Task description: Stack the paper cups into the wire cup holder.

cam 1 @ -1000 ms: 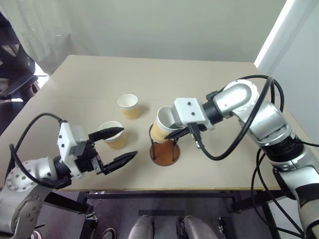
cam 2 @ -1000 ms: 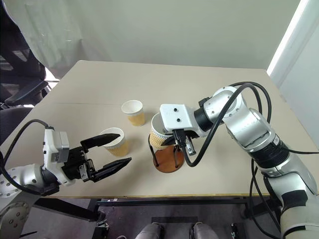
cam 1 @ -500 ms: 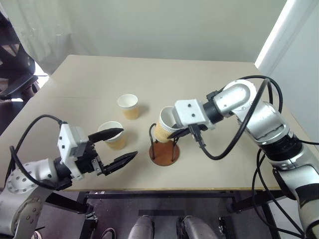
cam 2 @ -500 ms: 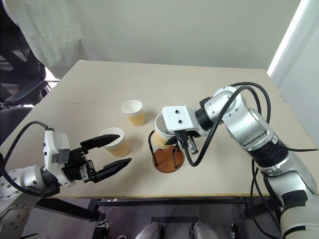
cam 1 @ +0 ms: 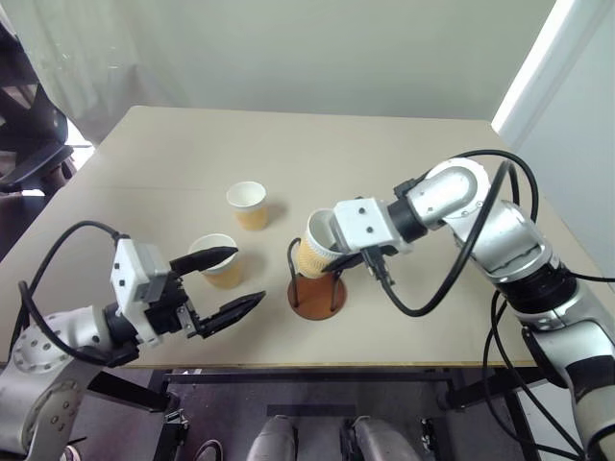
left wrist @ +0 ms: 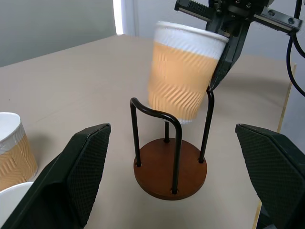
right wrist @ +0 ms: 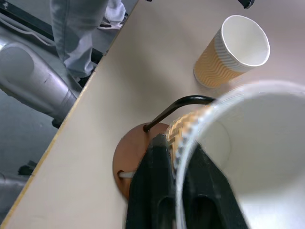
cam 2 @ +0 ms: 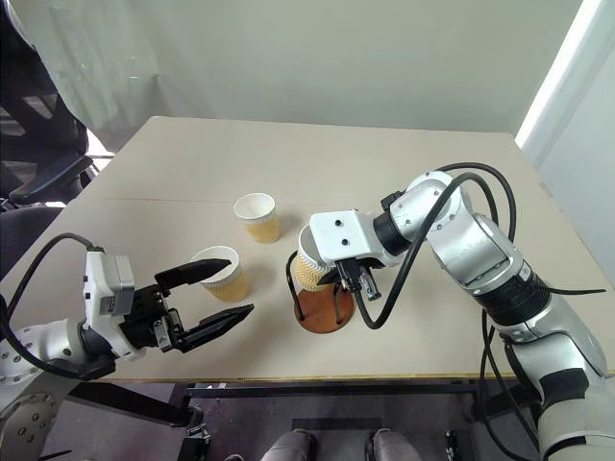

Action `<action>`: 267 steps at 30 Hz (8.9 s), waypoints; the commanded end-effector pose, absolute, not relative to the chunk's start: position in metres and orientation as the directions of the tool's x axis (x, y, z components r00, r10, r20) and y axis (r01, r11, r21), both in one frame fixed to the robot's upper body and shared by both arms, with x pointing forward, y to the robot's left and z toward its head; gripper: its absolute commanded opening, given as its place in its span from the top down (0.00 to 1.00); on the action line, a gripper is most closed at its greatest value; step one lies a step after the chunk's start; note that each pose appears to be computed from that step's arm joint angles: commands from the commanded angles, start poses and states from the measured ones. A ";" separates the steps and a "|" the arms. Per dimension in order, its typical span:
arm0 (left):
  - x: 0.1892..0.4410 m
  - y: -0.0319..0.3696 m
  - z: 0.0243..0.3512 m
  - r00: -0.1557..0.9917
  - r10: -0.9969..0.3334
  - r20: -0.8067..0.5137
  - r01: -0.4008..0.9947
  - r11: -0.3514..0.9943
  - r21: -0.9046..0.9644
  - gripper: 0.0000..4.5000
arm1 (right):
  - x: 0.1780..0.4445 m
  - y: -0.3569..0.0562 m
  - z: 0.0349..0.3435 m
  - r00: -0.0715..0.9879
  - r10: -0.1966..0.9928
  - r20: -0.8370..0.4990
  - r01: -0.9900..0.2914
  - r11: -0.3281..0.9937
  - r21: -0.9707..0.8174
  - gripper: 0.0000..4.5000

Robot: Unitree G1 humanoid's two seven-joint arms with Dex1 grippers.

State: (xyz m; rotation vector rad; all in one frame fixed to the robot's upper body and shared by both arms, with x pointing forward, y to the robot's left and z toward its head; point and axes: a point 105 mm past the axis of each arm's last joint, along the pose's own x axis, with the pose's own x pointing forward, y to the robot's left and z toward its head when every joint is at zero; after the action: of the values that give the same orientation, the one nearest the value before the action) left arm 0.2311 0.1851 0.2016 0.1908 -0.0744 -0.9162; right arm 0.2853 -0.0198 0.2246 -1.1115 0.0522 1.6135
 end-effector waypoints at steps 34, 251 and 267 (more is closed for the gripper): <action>0.306 0.217 0.189 0.504 -0.739 -0.447 0.863 0.409 0.297 0.00 | 0.316 -0.078 0.347 0.379 0.891 -0.250 -0.676 0.082 -0.732 0.26; 0.448 0.145 0.196 0.633 -0.606 -0.482 0.766 0.397 0.506 0.43 | 0.231 -0.115 0.305 0.458 0.856 -0.240 -0.774 0.253 -0.580 0.25; 0.437 0.145 0.229 0.552 -0.675 -0.491 0.803 0.271 0.531 0.99 | 0.232 -0.113 0.299 0.442 0.862 -0.247 -0.792 0.246 -0.559 0.25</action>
State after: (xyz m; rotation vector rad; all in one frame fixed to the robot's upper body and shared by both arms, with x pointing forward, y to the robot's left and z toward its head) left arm 0.4377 0.1517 0.1974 0.8069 0.2736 -0.9781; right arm 0.2354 -0.1138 0.2935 -0.6741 -0.0859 1.1326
